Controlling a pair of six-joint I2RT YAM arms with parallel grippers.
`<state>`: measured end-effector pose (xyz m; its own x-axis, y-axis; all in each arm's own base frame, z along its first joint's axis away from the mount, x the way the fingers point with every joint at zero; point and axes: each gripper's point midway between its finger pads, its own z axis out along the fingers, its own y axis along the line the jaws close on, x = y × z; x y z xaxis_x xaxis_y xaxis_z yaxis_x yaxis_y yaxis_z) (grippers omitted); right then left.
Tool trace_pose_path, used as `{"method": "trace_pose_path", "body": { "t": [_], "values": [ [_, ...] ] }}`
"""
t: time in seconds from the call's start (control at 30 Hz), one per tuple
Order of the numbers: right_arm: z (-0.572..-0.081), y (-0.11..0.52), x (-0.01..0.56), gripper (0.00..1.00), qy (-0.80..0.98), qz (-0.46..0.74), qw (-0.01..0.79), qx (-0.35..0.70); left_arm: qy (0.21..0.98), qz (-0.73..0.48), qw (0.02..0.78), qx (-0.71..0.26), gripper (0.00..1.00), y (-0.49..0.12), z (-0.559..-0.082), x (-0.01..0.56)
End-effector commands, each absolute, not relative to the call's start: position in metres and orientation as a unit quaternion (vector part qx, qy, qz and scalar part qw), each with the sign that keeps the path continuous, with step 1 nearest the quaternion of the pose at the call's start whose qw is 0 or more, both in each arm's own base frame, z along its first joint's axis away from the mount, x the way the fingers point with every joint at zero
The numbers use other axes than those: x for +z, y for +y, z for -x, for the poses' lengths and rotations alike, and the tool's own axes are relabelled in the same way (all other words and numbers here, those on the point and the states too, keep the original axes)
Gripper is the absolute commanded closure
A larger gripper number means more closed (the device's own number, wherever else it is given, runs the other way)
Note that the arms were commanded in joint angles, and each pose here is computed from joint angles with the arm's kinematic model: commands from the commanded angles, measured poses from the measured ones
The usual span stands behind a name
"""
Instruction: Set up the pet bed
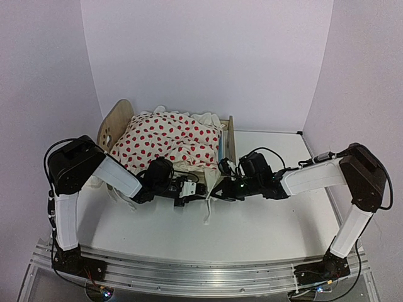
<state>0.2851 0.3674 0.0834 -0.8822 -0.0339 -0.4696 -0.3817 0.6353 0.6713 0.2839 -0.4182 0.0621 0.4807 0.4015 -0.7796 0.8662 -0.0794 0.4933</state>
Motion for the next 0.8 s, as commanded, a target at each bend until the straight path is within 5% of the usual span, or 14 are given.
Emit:
{"method": "trace_pose_path", "body": {
  "t": [0.0, 0.57, 0.77],
  "values": [
    [-0.294, 0.377, 0.101, 1.00, 0.864, 0.130, 0.231, 0.427, 0.428, -0.674, 0.559, -0.223, 0.82, -0.436, -0.299, 0.097],
    [-0.296, 0.382, 0.101, 1.00, 0.862, 0.137, 0.228, 0.430, 0.378, -0.676, 0.568, -0.277, 0.78, -0.440, -0.261, 0.113],
    [-0.294, 0.381, 0.099, 1.00, 0.864, 0.135, 0.225, 0.430, 0.376, -0.671, 0.573, -0.284, 0.93, -0.445, -0.259, 0.118]
  ]
}}
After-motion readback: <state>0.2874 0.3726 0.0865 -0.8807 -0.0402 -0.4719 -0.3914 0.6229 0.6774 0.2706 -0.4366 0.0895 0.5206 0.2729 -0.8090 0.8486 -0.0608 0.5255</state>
